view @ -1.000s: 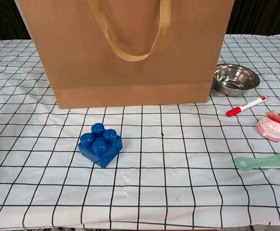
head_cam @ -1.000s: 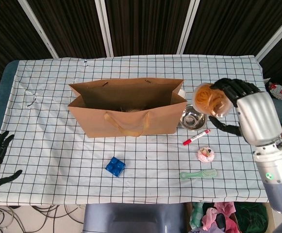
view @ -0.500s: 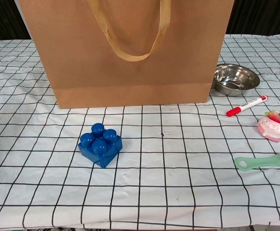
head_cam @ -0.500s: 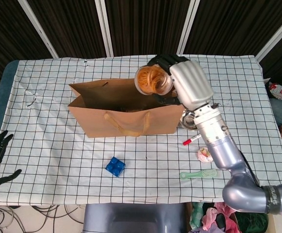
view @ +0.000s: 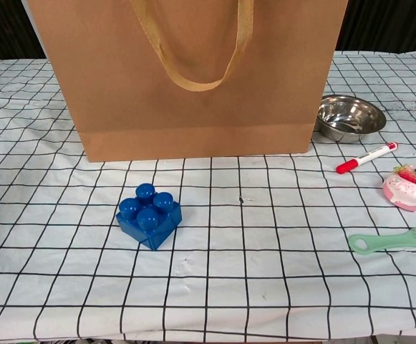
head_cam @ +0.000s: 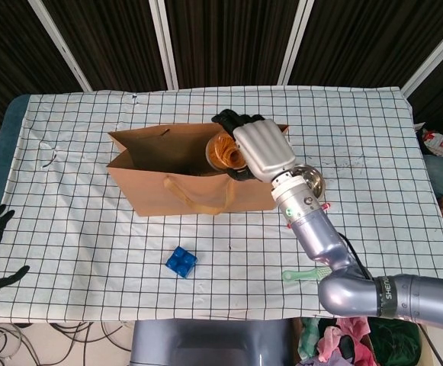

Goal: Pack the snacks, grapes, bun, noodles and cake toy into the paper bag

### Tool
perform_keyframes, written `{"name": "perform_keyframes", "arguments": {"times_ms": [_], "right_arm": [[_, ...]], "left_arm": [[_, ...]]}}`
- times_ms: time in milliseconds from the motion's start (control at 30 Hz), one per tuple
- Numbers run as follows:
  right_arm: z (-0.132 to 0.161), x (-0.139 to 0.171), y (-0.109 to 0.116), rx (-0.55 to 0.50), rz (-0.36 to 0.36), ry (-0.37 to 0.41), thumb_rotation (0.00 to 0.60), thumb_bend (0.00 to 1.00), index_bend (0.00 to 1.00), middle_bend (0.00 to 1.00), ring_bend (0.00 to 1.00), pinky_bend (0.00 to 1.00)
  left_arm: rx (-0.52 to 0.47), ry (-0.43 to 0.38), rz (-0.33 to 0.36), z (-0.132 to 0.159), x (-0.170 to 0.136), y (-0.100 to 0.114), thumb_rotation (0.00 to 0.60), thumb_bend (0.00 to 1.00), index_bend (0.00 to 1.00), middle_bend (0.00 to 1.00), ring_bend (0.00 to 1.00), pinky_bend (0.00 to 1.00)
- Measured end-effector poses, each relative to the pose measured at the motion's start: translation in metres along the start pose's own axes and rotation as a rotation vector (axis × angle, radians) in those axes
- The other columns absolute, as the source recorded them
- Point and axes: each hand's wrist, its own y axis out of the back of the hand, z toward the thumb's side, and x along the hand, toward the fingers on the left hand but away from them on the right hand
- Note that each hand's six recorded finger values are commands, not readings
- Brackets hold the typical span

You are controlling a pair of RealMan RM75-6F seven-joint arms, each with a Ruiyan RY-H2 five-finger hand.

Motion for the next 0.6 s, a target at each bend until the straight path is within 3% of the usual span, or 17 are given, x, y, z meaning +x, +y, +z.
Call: {"name": "perform_keyframes", "arguments": {"times_ms": [167,333,600], "right_arm": [[-0.005,0.004,0.015,-0.042,-0.060,-0.006,0.600,0.08,0.09,0.00,0.14,0.25],[-0.025,0.020,0.045,-0.088,-0.133,-0.037,0.600,0.08,0.09,0.00,0.14,0.25],[-0.090,0.088,0.079,0.007,-0.205,-0.170,0.600,0.08,0.09,0.04,0.17,0.25]], "left_arm": [[0.000,0.005,0.001,-0.001,0.000,0.000,0.600,0.09,0.03,0.00,0.00,0.00],[0.003,0.012,0.001,-0.002,0.001,0.000,0.600,0.09,0.03,0.00,0.00,0.00],[0.001,0.002,-0.005,0.000,0.000,-0.001,0.600,0.09,0.03,0.00,0.00,0.00]]}}
